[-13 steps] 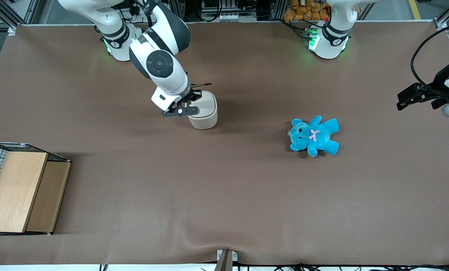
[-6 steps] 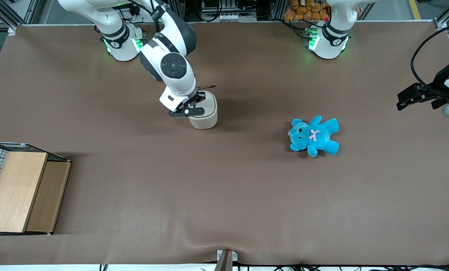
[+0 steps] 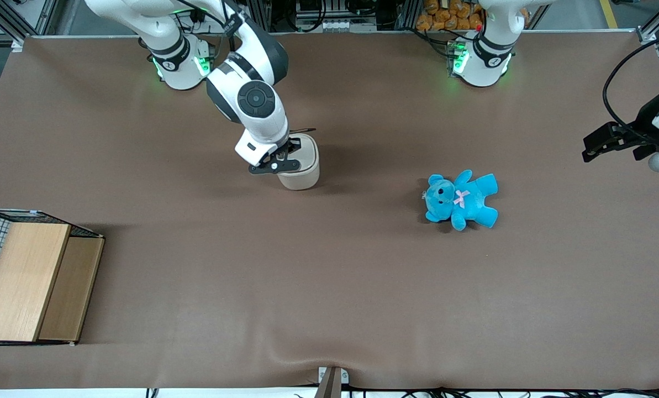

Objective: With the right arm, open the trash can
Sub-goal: 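Lower the right gripper and grip the lid's edge, then pull the lid open with the right gripper and withdraw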

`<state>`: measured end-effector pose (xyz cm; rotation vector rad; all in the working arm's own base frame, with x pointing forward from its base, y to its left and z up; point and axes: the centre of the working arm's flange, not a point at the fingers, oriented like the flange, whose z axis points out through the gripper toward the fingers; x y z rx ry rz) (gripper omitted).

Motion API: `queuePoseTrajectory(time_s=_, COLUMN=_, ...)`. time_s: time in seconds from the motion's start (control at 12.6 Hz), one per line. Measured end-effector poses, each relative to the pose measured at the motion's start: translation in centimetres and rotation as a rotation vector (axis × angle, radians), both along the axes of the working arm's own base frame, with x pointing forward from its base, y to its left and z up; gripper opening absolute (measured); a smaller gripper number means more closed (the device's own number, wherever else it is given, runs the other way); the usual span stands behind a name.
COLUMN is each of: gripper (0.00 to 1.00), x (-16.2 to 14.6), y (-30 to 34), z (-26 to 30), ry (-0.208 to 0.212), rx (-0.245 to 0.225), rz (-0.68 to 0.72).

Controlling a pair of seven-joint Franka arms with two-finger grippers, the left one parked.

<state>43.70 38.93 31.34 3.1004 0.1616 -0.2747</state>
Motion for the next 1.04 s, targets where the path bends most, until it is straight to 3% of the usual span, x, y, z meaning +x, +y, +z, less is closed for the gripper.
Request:
queuePoseTrajectory(time_s=0.56, gripper=0.01, x=0.0, y=0.1, z=-0.1, ry=-0.009, rx=-0.01, rz=-0.014)
queuePoseTrajectory(time_s=0.8, gripper=0.01, x=0.7, y=-0.1, z=1.4, ry=0.019, rx=-0.046, rz=-0.029)
queuePoseTrajectory(time_s=1.04, gripper=0.3, x=3.1, y=0.2, z=7.5, ry=0.068, rx=-0.029, rz=-0.079)
